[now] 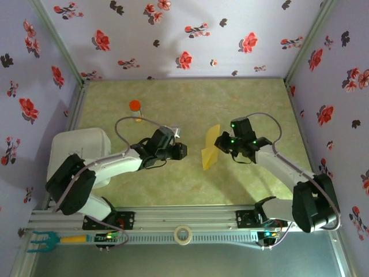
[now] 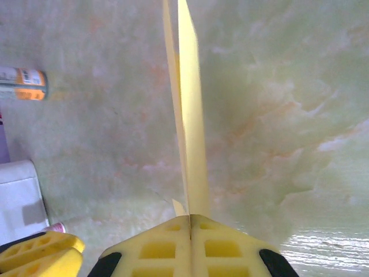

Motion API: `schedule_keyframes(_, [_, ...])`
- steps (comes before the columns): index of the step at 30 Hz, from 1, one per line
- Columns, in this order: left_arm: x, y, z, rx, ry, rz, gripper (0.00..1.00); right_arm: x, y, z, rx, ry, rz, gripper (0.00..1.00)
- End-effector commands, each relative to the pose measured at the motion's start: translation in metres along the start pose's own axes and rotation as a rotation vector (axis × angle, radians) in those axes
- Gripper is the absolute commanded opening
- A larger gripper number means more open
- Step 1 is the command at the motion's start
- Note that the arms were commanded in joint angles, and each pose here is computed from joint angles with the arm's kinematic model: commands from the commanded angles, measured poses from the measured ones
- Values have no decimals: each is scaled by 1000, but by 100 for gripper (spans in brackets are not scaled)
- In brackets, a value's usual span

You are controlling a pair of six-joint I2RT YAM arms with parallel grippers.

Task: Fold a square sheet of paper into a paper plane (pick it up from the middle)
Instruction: Turn over the paper at the center of the table.

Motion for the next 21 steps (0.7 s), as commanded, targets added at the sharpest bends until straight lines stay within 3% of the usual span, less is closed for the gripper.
schedule_keyframes(1, [-8,11,3,-18,1,-52,22,-7,15,6,46,35,-56,1])
schedule_keyframes(14, [-19,33,16,-80,12,-141,22,-7,35,3,145,165,-73,0])
schedule_keyframes(21, [-24,46,25,-126,39,-204,23,-3,50,-3,302,313,-63,0])
Point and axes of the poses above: each hand's point on the last joint's axis, 136 mm out from that joint toward the fingers, its own y axis back along the fingers, its own z axis along the line the jaws close on, x = y × z, the point moved 3 cm from there along y, back along the fingers, and after that the axes turned 2 degrees about y, right-handed, at the moved point
